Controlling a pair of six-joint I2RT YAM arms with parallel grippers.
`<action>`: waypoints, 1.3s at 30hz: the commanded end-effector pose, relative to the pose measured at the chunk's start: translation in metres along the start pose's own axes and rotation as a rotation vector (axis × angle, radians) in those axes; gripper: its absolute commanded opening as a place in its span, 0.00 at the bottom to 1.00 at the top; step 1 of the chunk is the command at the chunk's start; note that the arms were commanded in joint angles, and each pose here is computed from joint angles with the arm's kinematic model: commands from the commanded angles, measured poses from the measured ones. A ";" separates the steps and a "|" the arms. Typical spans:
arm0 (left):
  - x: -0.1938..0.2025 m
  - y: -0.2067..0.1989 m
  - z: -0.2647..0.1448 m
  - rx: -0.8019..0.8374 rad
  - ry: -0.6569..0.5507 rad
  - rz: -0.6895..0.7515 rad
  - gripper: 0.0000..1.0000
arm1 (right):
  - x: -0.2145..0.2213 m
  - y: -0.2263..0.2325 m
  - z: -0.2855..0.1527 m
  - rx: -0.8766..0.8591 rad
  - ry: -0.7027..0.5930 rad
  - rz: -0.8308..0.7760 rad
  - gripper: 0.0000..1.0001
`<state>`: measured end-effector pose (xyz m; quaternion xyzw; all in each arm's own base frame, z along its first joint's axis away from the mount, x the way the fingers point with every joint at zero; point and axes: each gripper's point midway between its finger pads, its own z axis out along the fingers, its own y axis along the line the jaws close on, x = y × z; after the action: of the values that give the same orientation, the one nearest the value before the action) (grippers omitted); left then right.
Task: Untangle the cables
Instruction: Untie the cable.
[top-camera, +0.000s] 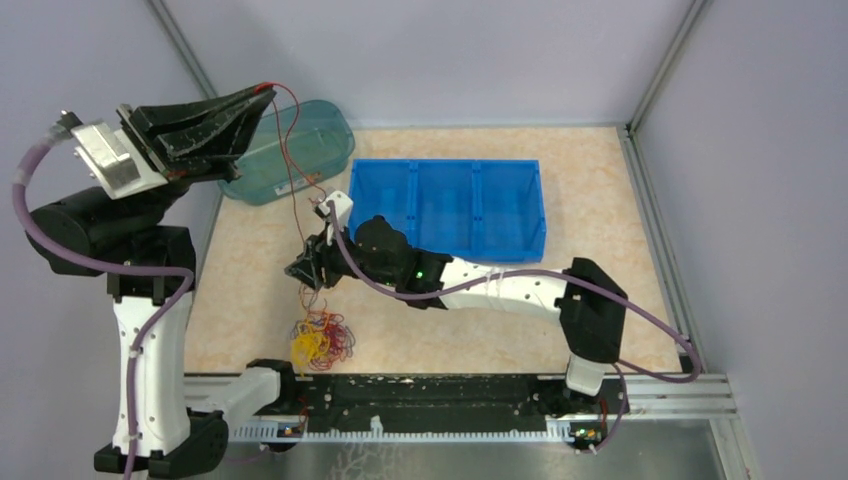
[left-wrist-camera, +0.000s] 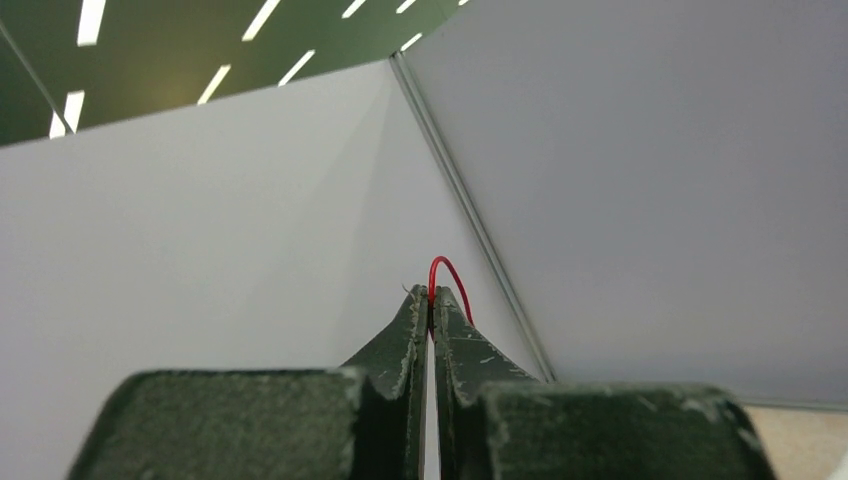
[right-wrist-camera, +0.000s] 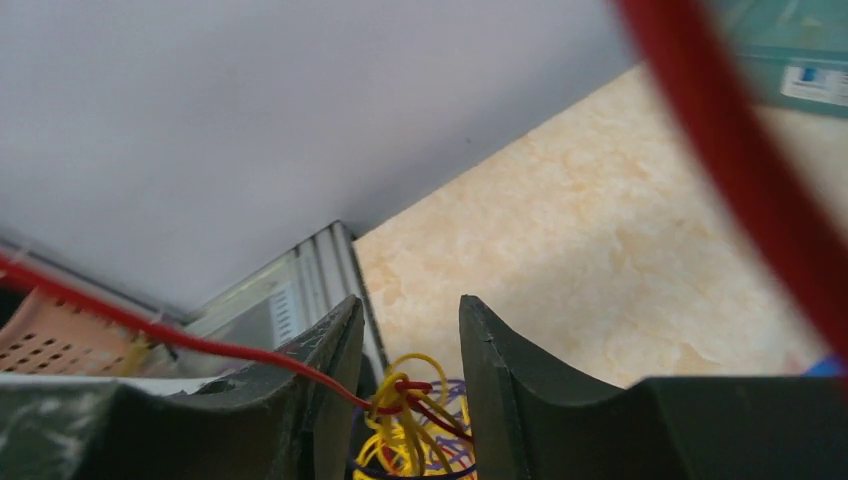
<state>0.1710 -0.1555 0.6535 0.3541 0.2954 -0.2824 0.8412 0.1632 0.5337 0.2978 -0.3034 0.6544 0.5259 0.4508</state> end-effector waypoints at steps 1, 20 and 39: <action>-0.037 0.000 0.013 0.031 -0.078 0.046 0.07 | -0.052 -0.016 0.000 0.135 -0.137 -0.068 0.39; -0.110 0.015 0.036 0.014 -0.230 0.119 0.07 | -0.018 -0.077 -0.131 0.374 -0.149 -0.076 0.29; -0.125 0.013 0.038 0.016 -0.244 0.153 0.07 | 0.093 -0.125 -0.129 0.467 0.008 0.042 0.05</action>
<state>0.1216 -0.1487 0.7564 0.3560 0.1835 -0.2692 0.8759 0.1941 0.3826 0.1694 -0.2040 0.7659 0.3576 0.4938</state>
